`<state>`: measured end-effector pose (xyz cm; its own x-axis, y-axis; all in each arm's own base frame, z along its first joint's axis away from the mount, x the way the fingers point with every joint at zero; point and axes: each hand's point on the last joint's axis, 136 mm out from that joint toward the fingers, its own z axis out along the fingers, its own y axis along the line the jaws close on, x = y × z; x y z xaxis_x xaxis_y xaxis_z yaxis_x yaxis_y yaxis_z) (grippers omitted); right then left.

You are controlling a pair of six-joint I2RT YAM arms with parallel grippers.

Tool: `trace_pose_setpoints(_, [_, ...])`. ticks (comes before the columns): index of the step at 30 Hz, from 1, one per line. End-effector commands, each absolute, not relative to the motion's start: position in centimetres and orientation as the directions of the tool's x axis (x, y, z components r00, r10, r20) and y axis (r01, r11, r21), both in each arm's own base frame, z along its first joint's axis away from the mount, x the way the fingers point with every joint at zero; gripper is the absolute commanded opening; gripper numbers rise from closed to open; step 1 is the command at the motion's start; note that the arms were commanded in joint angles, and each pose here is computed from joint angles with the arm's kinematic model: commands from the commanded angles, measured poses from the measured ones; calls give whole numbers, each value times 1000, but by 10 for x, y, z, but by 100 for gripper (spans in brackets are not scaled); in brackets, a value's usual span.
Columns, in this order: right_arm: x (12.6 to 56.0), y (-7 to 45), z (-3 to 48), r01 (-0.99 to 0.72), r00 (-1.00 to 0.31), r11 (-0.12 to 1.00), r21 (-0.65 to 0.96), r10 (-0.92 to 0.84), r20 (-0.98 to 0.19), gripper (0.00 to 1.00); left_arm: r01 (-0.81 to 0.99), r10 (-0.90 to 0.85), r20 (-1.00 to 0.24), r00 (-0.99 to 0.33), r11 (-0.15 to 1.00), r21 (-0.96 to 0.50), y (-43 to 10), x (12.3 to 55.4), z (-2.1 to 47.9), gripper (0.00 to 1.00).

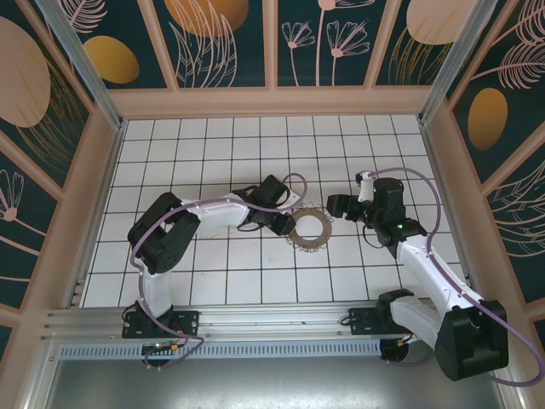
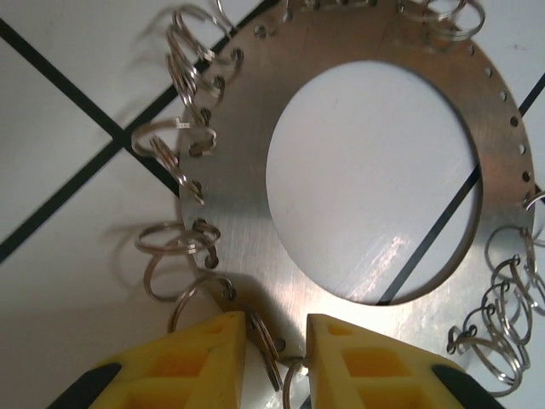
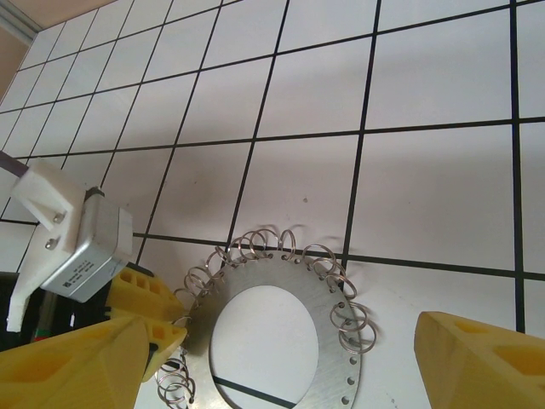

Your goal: Put the keys on the keyring

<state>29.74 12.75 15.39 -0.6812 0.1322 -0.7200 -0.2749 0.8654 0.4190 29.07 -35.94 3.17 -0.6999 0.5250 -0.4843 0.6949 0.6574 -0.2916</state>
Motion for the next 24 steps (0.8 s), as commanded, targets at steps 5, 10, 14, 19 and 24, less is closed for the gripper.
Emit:
trace_pose_setpoints(5, [300,125,157,-284,-663,866,411,132,-737,81,712,563,-461,-686,650,-266,-361,291,26,22])
trace_pose_setpoints(10, [301,125,158,-285,-662,865,413,134,-737,81,710,568,-451,-689,654,-262,-358,290,23,22])
trace_pose_setpoints(14, [302,125,158,-286,-661,864,414,135,-738,81,708,574,-439,-691,658,-255,-353,286,19,22])
trace_pose_setpoints(19, [302,125,157,-285,-664,862,420,138,-735,81,711,577,-439,-689,654,-257,-354,286,17,20])
trace_pose_setpoints(24, [302,124,159,-284,-661,865,414,136,-738,81,711,578,-436,-690,653,-261,-355,287,16,11])
